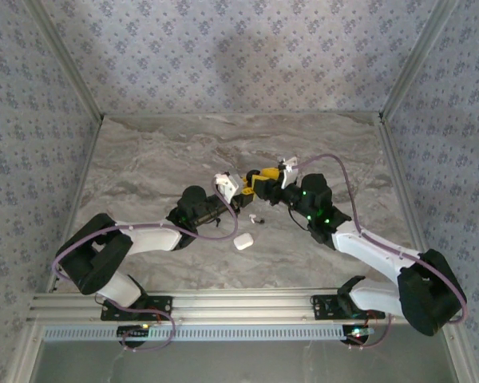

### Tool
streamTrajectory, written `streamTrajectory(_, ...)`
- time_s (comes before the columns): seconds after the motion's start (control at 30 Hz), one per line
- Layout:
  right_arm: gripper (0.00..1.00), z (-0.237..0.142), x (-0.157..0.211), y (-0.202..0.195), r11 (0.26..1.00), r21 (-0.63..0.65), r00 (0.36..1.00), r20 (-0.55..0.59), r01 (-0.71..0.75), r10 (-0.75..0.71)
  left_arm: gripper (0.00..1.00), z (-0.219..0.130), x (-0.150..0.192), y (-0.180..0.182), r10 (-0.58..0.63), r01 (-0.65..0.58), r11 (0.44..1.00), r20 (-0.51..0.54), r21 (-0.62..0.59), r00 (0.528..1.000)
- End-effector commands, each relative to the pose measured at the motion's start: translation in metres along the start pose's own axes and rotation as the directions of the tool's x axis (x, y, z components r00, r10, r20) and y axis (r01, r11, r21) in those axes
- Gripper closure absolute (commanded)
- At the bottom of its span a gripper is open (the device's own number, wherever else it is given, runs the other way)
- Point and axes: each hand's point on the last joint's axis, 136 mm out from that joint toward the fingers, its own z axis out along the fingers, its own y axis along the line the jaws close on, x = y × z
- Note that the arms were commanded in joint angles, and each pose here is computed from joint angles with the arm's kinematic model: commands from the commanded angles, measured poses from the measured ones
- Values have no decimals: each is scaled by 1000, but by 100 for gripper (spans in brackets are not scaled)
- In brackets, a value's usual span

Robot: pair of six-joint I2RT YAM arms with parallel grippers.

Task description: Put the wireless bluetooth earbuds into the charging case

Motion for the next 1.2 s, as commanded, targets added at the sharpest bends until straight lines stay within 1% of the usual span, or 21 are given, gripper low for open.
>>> streamTrajectory(0.0, 50, -4, -19, 9, 999, -33, 1000, 22, -1, 1, 82, -1, -24, -3, 30, -30, 1000, 73, 2, 997)
streamTrajectory(0.2, 44, -3, -31, 13, 998, -65, 1000, 26, -5, 6, 82, -1, -22, -3, 26, -27, 1000, 69, 1, 997)
streamTrajectory(0.3, 43, -4, -36, 12, 997, -69, 1000, 11, -25, 25, 82, -2, -17, -1, 39, -38, 999, 49, -12, 998)
streamTrajectory(0.47, 42, -11, -29, -7, 991, 1, 985, -104, -135, 134, 82, -7, -7, 5, 43, -43, 998, 11, -48, 999)
streamTrajectory(0.57, 42, -20, -17, -27, 971, 106, 954, -188, -215, 232, 82, -13, 4, 11, 26, -28, 997, -28, -71, 999)
streamTrajectory(0.67, 42, -30, -2, -51, 927, 249, 897, -274, -282, 346, 82, -22, 12, 20, -13, 8, 995, -47, -102, 999)
streamTrajectory(0.73, 43, -36, 10, -66, 884, 336, 841, -325, -324, 432, 82, -27, 15, 26, -35, 27, 992, -60, -119, 998)
streamTrajectory(0.8, 44, -37, 23, -78, 833, 407, 771, -363, -375, 524, 82, -32, 21, 32, -52, 40, 990, -82, -136, 995)
streamTrajectory(0.9, 45, -27, 41, -91, 770, 469, 671, -404, -433, 622, 82, -37, 26, 38, -81, 65, 986, -103, -155, 991)
streamTrajectory(0.93, 46, -22, 44, -94, 760, 483, 651, -415, -435, 636, 82, -39, 28, 40, -91, 73, 984, -107, -162, 990)
streamTrajectory(1.0, 50, -11, 58, -101, 742, 514, 599, -454, -430, 660, 82, -42, 31, 43, -113, 92, 980, -114, -178, 987)
streamTrajectory(1.03, 51, -4, 55, -104, 744, 521, 593, -464, -420, 659, 82, -44, 32, 45, -121, 98, 978, -118, -185, 986)
streamTrajectory(1.07, 52, 1, 61, -108, 740, 538, 574, -481, -404, 663, 82, -45, 33, 47, -125, 100, 976, -122, -193, 985)
streamTrajectory(1.1, 53, 3, 71, -112, 729, 567, 538, -505, -382, 675, 82, -46, 35, 48, -127, 100, 975, -128, -200, 984)
streamTrajectory(1.17, 54, 10, 83, -120, 725, 602, 501, -538, -334, 678, 82, -48, 37, 50, -131, 101, 973, -139, -209, 981)
